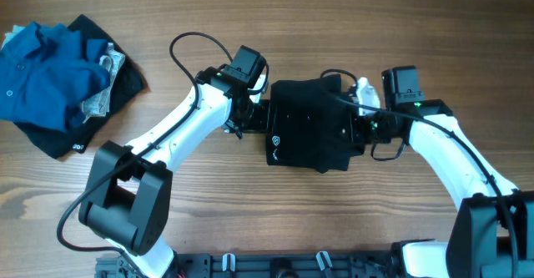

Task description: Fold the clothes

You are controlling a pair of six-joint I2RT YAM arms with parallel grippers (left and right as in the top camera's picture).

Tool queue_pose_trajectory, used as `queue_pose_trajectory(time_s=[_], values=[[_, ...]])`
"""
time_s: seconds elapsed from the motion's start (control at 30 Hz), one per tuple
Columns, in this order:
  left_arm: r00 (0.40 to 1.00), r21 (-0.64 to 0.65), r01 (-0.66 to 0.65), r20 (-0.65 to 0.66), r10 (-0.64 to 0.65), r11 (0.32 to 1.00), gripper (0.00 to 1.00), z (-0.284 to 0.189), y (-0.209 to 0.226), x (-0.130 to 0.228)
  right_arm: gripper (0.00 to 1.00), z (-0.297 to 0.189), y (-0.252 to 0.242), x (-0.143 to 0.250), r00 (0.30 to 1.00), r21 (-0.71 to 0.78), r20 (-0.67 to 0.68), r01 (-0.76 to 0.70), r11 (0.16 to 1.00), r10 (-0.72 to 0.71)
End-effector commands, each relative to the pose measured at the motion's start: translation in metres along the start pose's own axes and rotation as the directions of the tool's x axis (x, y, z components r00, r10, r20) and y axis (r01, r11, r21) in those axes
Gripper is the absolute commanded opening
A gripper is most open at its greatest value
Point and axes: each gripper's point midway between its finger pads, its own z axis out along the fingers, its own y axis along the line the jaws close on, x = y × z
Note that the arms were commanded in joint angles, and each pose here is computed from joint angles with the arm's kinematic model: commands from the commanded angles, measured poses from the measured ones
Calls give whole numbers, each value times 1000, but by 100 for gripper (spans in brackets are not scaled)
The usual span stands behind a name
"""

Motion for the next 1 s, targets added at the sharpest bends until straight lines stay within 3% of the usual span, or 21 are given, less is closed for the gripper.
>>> queue_pose_trajectory(time_s=[0.0,0.1,0.17,0.3,0.43,0.5,0.67,0.83,0.97], values=[[1000,-17,-11,27,12,1000,69,3,4,-6,4,-12,45,-20,994,-228,94,81,970,-60],[995,13,-24,95,22,1000,75,2,-3,-24,4,1,3,-27,995,2,100,-30,1000,30],[990,53,37,134,-44,998,85,0,-5,-36,4,13,-18,-22,994,101,73,-86,991,79],[985,227,93,124,-123,970,91,-7,-13,-51,4,41,-83,10,922,351,38,-374,858,386],[987,302,106,83,-138,947,95,-8,-5,-52,5,69,-95,41,844,354,-57,-482,801,533],[998,365,37,32,-52,930,95,-1,-12,-40,4,75,-97,49,830,360,-86,-490,794,551],[992,469,-89,-43,123,879,95,35,-28,-17,4,75,-98,50,830,362,-91,-488,794,551],[962,627,-172,-60,268,760,94,61,-54,5,4,75,-98,50,833,361,-91,-484,797,546],[952,636,-188,-69,298,748,88,77,-62,12,4,75,-96,50,832,354,-96,-484,800,546]])
